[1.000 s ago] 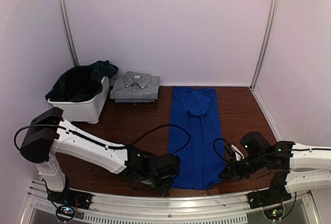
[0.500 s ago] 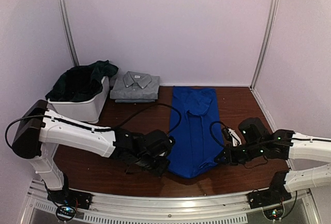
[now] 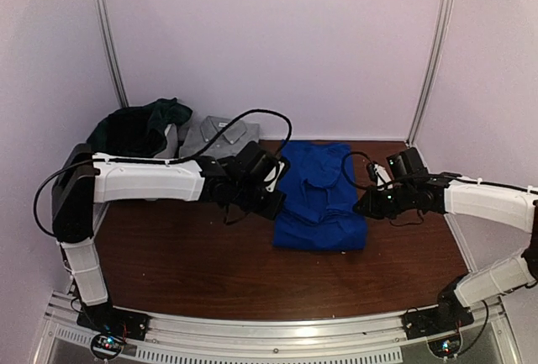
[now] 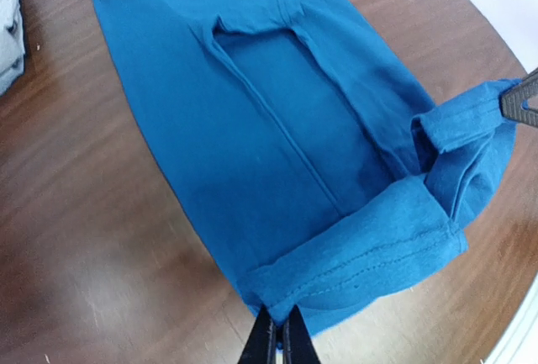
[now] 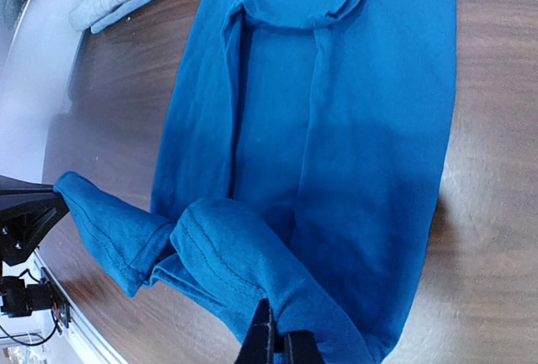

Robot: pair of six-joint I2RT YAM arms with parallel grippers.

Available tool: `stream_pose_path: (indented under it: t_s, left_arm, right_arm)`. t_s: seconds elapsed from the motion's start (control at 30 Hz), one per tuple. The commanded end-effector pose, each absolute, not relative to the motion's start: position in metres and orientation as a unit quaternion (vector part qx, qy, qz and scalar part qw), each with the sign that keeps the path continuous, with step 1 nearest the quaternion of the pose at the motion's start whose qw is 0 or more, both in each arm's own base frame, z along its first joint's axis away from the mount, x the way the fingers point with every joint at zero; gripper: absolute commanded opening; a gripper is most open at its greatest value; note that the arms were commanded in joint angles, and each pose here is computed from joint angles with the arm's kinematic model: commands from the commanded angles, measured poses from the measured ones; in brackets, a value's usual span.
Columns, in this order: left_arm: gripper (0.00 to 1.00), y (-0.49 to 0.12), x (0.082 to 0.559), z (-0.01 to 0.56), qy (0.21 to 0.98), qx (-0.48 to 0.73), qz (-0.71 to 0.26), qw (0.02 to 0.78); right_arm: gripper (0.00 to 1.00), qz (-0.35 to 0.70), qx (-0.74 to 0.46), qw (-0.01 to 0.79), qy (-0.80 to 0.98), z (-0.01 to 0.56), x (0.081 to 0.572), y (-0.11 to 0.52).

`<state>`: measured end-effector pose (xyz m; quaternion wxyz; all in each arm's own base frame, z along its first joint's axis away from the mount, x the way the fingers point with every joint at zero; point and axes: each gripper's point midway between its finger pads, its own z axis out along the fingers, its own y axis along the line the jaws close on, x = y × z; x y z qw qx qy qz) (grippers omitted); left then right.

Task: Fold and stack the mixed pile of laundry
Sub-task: Fold the rectangle-folded T-shirt at the center of the board.

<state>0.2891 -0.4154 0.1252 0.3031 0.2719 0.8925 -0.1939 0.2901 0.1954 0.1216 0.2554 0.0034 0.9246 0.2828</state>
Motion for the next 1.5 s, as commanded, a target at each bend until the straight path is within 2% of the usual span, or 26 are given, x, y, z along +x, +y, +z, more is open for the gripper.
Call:
stream_pose_path:
  t_s: [0.0, 0.23, 0.43, 1.07, 1.13, 1.23, 1.3, 1.37, 1.47]
  left_arm:
    - [0.00, -0.428, 0.332, 0.129, 0.878, 0.287, -0.201, 0.327]
    - [0.00, -0.429, 0.388, 0.119, 0.876, 0.280, -0.197, 0.339]
    - [0.00, -0.437, 0.419, 0.111, 0.874, 0.275, -0.193, 0.351]
    - [0.00, -0.438, 0.467, 0.069, 0.883, 0.248, -0.205, 0.341]
    - [0.00, -0.438, 0.469, 0.069, 0.883, 0.247, -0.212, 0.337]
    - [0.14, -0.434, 0.473, 0.083, 0.881, 0.243, -0.226, 0.338]
    - [0.29, -0.429, 0.475, 0.104, 0.874, 0.242, -0.235, 0.349]
    - [0.38, -0.423, 0.475, 0.127, 0.866, 0.246, -0.240, 0.363]
    - [0.44, -0.414, 0.468, 0.152, 0.858, 0.254, -0.237, 0.379]
  right_arm:
    - [0.00, 0.297, -0.019, 0.303, 0.905, 0.137, 0.335, 0.196]
    - [0.00, 0.293, -0.006, 0.327, 0.898, 0.129, 0.397, 0.186]
    - [0.00, 0.295, 0.003, 0.326, 0.898, 0.112, 0.428, 0.182]
    - [0.00, 0.281, 0.016, 0.318, 0.905, 0.074, 0.472, 0.170]
    - [0.13, 0.281, 0.019, 0.320, 0.905, 0.076, 0.475, 0.167]
    - [0.33, 0.286, 0.019, 0.328, 0.900, 0.093, 0.475, 0.162]
    - [0.45, 0.287, 0.015, 0.342, 0.895, 0.115, 0.474, 0.158]
    - [0.53, 0.280, 0.007, 0.354, 0.892, 0.136, 0.470, 0.153]
    - [0.60, 0.280, -0.006, 0.364, 0.888, 0.159, 0.457, 0.150]
